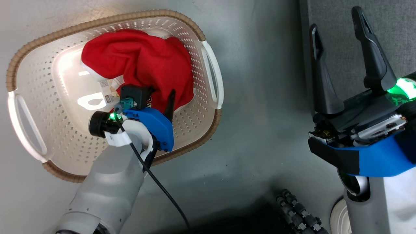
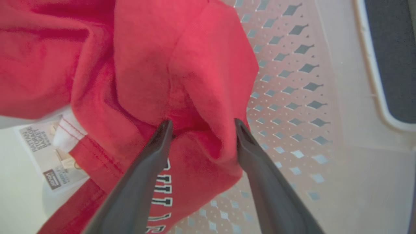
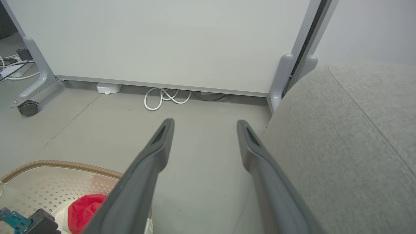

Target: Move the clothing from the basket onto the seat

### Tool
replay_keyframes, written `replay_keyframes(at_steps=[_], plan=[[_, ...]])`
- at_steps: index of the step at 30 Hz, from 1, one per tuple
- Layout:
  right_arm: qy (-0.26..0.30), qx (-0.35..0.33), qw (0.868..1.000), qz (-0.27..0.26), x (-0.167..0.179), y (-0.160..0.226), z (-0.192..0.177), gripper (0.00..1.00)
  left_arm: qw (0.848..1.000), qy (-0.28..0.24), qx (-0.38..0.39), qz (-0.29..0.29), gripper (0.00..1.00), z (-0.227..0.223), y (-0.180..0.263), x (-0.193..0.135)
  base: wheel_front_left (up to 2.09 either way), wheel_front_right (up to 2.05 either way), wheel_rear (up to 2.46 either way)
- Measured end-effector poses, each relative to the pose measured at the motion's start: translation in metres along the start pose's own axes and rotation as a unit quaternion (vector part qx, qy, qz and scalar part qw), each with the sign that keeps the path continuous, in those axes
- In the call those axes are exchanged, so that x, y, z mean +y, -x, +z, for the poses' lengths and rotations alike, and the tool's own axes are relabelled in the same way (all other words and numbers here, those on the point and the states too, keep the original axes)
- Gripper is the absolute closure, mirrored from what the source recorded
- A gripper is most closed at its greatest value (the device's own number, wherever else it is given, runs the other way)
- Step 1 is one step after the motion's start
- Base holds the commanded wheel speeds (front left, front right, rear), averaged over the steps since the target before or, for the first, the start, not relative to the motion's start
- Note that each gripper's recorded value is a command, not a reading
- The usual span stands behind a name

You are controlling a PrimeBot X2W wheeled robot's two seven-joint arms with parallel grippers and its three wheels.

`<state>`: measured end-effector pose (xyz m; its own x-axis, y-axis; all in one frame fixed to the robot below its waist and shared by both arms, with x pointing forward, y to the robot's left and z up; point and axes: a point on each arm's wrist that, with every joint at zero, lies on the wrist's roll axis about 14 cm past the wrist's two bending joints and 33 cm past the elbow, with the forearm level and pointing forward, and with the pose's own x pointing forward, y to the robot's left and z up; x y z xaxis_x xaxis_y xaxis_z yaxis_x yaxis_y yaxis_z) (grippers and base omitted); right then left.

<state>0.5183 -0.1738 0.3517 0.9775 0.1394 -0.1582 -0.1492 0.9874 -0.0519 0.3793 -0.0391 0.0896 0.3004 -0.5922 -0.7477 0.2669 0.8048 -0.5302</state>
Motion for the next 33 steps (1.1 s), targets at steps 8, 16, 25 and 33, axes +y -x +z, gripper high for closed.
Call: replay_keyframes(at_steps=[8, 16, 25, 33], plan=[[-0.003, 0.007, 1.000, -0.006, -0.004, 0.005, -0.006, 0.00, 0.999, 0.005, 0.032, 0.016, 1.00, -0.010, -0.005, 0.005, 0.00, 0.00, 0.00], [-0.010, 0.007, 1.000, -0.008, -0.004, 0.006, -0.006, 0.00, 0.999, 0.000, 0.041, 0.010, 1.00, -0.011, -0.005, 0.001, 0.00, 0.00, 0.00], [-0.012, 0.003, 1.000, -0.005, -0.002, 0.005, -0.003, 0.00, 0.999, -0.010, 0.038, 0.009, 1.00, -0.008, -0.003, 0.001, 0.00, 0.00, 0.00], [-0.014, -0.002, 1.000, 0.000, 0.001, 0.004, 0.003, 0.00, 0.999, -0.021, 0.032, 0.008, 1.00, 0.000, 0.002, 0.000, 0.00, 0.00, 0.00]])
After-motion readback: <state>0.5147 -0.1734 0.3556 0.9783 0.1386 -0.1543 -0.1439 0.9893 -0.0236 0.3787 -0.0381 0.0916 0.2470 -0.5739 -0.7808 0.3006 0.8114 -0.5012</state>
